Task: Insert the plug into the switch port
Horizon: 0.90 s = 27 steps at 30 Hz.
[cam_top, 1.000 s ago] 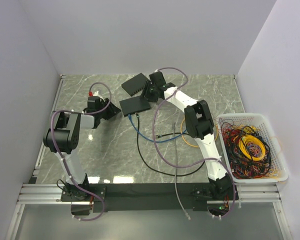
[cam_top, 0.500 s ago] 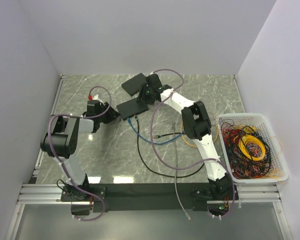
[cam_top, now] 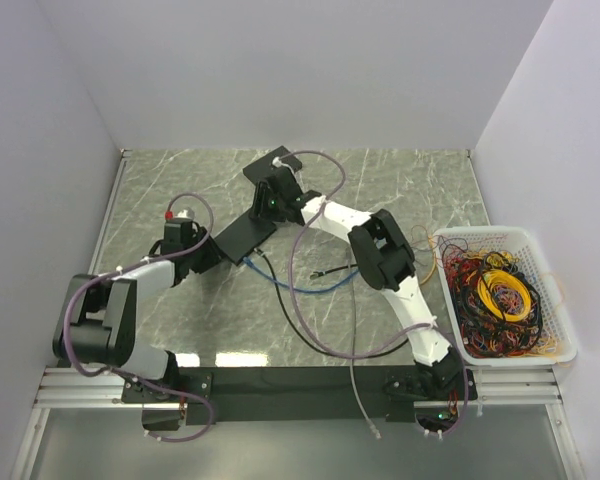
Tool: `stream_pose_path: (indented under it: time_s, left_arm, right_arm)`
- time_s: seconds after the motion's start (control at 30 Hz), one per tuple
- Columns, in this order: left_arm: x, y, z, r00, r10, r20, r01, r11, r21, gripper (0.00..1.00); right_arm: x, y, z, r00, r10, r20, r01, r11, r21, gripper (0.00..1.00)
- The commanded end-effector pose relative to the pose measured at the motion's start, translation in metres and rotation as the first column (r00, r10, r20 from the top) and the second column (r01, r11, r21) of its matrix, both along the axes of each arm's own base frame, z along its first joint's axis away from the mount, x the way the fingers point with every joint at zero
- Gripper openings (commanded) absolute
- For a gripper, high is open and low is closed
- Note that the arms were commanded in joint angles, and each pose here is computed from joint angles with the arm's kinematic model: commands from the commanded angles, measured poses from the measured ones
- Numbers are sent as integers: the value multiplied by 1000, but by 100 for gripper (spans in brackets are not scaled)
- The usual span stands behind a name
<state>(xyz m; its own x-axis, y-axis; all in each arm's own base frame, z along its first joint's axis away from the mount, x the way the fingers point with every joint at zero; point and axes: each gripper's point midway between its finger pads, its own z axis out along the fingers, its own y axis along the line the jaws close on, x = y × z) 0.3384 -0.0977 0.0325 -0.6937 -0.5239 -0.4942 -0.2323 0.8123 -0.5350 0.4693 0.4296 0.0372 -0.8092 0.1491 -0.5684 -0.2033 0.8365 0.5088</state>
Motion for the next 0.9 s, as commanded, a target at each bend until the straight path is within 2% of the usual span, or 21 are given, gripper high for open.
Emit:
stream_pose_path:
  time_s: [0.0, 0.07, 0.1, 0.3, 0.47, 0.6, 0.73, 0.77, 0.8, 0.83, 0.87]
  left_arm:
    - [16, -9, 45, 988, -35, 149, 33, 999, 20, 40]
    - [17, 4, 59, 985, -5, 175, -8, 997, 77, 41]
    - [18, 6, 65, 982, 3, 190, -19, 996, 85, 41]
    - [24, 9, 82, 965, 39, 261, -59, 996, 66, 44]
    - [29, 11, 88, 960, 48, 277, -70, 995, 70, 47]
    - [31, 8, 95, 953, 46, 299, -65, 996, 56, 48]
    - [31, 9, 100, 946, 49, 321, -69, 996, 52, 48]
    - [31, 9, 99, 946, 49, 320, -69, 996, 52, 48]
    - [30, 10, 99, 946, 49, 320, -70, 996, 54, 48]
    - [30, 10, 98, 947, 50, 318, -70, 996, 53, 48]
    - [30, 10, 98, 945, 50, 324, -71, 996, 52, 47]
  right_arm:
    - [-86, 41, 33, 991, 132, -23, -129, 987, 97, 58]
    - [-85, 21, 33, 995, 100, 5, -100, 992, 75, 59]
    - [-82, 15, 54, 995, 85, 48, -89, 993, 78, 59]
    - [-85, -24, 102, 981, 76, 179, -73, 997, -23, 60]
    - [-92, -82, 105, 974, -9, 228, 47, 986, -161, 61]
    - [-96, -136, 89, 967, -94, 238, 158, 950, -268, 60]
    - [-113, -192, 57, 968, -161, 191, 222, 905, -362, 54]
    - [-115, -201, 61, 964, -179, 198, 240, 904, -353, 52]
    - [-120, -206, 57, 965, -183, 189, 242, 899, -364, 49]
    - [-128, -214, 50, 965, -197, 174, 250, 893, -375, 39]
    - [-132, -217, 57, 960, -209, 186, 264, 896, -358, 38]
